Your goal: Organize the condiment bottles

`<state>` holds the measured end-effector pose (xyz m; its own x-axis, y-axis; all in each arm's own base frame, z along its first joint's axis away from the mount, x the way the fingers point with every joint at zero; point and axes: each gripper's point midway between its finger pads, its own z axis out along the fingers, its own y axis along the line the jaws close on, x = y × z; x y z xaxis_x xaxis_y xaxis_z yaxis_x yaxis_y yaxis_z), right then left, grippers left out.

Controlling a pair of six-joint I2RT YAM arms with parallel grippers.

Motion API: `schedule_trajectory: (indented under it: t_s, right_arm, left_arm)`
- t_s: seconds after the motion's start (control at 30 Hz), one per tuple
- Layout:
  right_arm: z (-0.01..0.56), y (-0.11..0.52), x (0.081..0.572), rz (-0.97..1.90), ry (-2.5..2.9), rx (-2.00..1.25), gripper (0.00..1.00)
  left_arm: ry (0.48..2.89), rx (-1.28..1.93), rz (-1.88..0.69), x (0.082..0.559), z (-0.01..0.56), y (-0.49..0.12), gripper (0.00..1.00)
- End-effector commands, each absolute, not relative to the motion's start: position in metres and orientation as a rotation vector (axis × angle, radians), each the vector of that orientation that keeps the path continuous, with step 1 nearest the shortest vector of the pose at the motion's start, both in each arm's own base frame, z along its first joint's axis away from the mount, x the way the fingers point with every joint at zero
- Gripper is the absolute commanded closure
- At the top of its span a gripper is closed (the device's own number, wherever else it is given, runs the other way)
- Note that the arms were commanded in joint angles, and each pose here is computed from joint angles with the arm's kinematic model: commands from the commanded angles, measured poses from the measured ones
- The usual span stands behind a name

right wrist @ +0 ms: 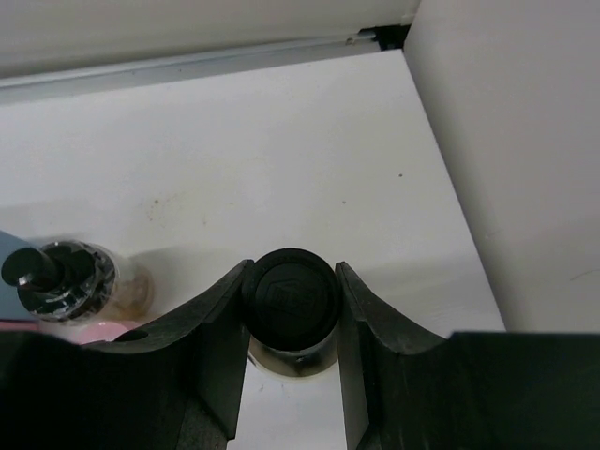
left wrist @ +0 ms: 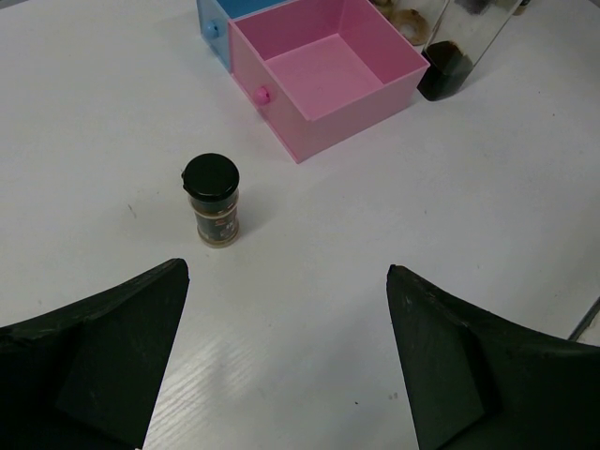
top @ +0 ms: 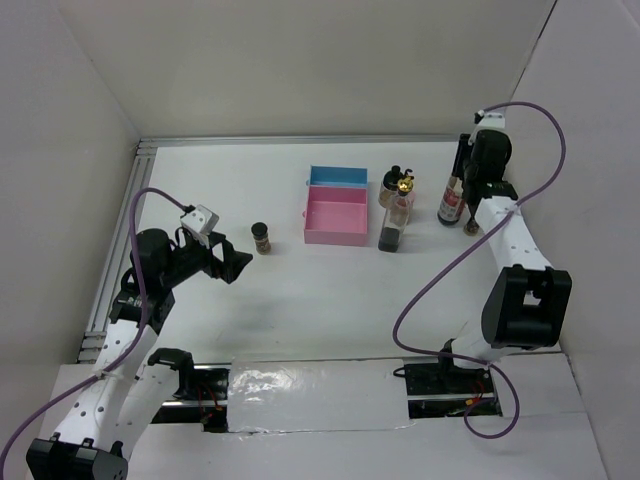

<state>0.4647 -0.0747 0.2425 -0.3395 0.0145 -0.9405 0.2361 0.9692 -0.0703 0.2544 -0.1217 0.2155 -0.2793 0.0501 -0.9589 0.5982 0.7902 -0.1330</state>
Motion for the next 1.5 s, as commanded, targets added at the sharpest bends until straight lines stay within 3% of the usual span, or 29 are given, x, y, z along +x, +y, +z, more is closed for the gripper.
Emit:
schedule_trajectory:
  t_s: [0.0, 0.4, 0.73, 1.07, 1.47]
  right_arm:
    - [0.384, -0.084, 0.462, -0.286, 1.556, 0.205, 1.0]
    - [0.511, -0.059, 0.47, -0.25, 1.275, 0.159, 1.0]
    - [0.58, 0.055, 0.502, -0.001, 1.101, 0.012, 1.0]
    - [0.547, 0.203, 0.526, 0.196, 1.121, -0.205, 1.0]
    - [0.451, 0.267, 0.563, 0.308, 1.282, -0.326, 1.0]
  left_arm:
    - [1.75, 0.509, -0.584, 0.255, 0.23, -0.125, 0.01]
    - [1.757, 0.507, -0.613, 0.252, 0.228, -0.128, 0.01]
    - [1.755, 0.492, -0.604, 0.249, 0.228, -0.125, 0.01]
    - [1.768, 0.474, -0.591, 0.247, 0.223, -0.122, 0.01]
    - [1.776, 0.466, -0.565, 0.249, 0.217, -0.118, 0.01]
